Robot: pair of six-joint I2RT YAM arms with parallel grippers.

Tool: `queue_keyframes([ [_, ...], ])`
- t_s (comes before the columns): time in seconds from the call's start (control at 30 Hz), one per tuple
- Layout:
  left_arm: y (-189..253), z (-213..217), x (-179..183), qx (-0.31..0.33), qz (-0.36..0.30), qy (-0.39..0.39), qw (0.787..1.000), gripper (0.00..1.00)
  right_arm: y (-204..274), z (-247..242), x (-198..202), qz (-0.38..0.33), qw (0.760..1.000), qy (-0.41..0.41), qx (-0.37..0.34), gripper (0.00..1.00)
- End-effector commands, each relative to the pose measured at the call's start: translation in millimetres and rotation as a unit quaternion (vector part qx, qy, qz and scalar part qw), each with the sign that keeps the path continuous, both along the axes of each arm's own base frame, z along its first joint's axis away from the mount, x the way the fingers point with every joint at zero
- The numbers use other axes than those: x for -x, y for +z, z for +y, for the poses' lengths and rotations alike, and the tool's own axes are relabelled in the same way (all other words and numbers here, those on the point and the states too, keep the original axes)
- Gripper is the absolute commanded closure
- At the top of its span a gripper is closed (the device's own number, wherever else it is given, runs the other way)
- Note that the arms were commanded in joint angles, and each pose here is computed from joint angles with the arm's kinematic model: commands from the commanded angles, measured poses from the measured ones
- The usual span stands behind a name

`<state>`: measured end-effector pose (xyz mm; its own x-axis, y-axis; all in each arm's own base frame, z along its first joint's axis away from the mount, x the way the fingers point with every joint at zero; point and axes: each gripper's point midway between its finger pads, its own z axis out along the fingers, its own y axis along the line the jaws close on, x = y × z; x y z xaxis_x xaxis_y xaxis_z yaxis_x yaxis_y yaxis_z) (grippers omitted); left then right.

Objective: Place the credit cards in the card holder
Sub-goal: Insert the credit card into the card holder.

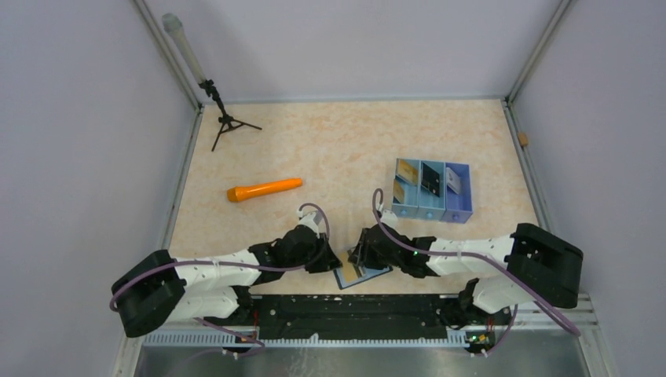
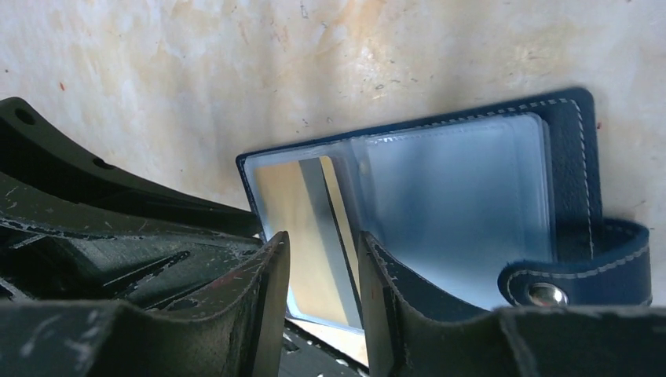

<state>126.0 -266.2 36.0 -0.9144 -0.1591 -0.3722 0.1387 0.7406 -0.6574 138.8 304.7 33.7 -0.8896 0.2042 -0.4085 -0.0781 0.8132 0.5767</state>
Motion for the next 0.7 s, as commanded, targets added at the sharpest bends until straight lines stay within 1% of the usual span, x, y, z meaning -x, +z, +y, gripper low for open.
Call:
queue_keyframes([
  [0.0,6.4,-6.3,-0.9,0.026,-0.008,0.001,1.0,0.73,25.1,28.3,-3.6,-0.017,0.998,-0.014,-0.05,0.64],
  [0.17,3.1,-1.0,-0.9,0.023,-0.007,0.012,1.0,0.74,24.6,33.6,6.1,-0.013,0.999,-0.012,-0.051,0.62],
  [0.27,5.7,4.3,-1.9,0.018,-0.014,0.019,1.0,0.74,24.8,30.5,7.7,-0.014,0.998,-0.016,-0.051,0.57],
  [0.33,8.8,9.2,0.0,0.013,-0.017,0.018,1.0,0.71,29.4,25.2,4.7,-0.027,0.998,-0.02,-0.046,0.53],
  [0.37,13.2,13.0,-5.6,0.01,-0.032,0.029,0.999,0.68,33.2,20.1,2.3,-0.037,0.998,-0.022,-0.037,0.51],
  [0.43,19.7,19.5,-8.7,0.001,-0.045,0.038,0.998,0.57,46.0,9.1,-4.6,-0.069,0.997,-0.022,-0.011,0.44],
  [0.5,26.8,25.9,-12.4,-0.013,-0.057,0.045,0.997,0.43,65.8,-1.3,-13.3,-0.109,0.994,-0.012,0.016,0.37],
  [0.6,43.3,32.3,-20.1,-0.031,-0.081,0.045,0.995,0.11,99.9,-20.5,-33.8,-0.152,0.986,-0.002,0.066,0.28],
  [0.63,49.4,33.7,-22.7,-0.037,-0.086,0.043,0.995,0.04,106.3,-29.5,-40.9,-0.159,0.984,-0.001,0.085,0.27],
  [0.67,56.3,35.2,-25.6,-0.043,-0.091,0.04,0.994,0.02,115.1,-37.6,-49.8,-0.168,0.981,-0.002,0.098,0.26],
])
